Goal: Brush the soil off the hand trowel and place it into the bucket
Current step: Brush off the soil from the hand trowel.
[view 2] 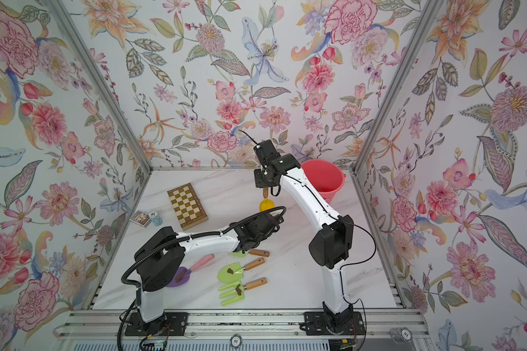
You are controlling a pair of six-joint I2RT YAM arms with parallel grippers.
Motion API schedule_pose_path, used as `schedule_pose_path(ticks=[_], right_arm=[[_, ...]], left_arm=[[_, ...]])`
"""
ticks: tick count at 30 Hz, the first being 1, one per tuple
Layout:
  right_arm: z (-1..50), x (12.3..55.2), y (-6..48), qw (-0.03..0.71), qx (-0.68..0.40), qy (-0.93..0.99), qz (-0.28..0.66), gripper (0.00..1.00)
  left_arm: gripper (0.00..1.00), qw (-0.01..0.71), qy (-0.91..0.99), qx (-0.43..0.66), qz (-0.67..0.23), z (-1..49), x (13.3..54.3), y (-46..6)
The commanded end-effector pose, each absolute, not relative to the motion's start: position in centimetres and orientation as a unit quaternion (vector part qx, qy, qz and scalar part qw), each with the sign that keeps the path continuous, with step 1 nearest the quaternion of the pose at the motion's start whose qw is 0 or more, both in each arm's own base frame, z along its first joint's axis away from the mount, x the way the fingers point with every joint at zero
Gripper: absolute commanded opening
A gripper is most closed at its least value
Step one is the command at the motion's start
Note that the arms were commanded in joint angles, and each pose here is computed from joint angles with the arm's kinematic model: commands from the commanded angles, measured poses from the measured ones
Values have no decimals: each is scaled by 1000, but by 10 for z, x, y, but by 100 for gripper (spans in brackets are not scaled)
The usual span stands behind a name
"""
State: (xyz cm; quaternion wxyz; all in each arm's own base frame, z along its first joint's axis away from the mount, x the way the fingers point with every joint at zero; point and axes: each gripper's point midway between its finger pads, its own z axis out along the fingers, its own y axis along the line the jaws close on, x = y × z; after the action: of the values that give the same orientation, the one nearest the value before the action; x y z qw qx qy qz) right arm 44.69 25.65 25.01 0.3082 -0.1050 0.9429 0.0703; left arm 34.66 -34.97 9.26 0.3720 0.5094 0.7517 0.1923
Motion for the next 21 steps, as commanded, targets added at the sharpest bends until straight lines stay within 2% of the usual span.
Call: schedule_pose_path(ticks=[1,10,16,21], right_arm=[[287,443,245,339,-88,933,84,3],[311,476,215,385,-65,917,74,3],[341,487,212,438,-92,889,95,3],[372,474,226,514,-157,831,142,2]], left_arm=[[0,367,768,500,160,78,336,-358],[0,358,820,446,-20,146,297,-378],[0,299,874,377,-65,165,283,-330],[0,219,916,292,-165,180,277,-297]])
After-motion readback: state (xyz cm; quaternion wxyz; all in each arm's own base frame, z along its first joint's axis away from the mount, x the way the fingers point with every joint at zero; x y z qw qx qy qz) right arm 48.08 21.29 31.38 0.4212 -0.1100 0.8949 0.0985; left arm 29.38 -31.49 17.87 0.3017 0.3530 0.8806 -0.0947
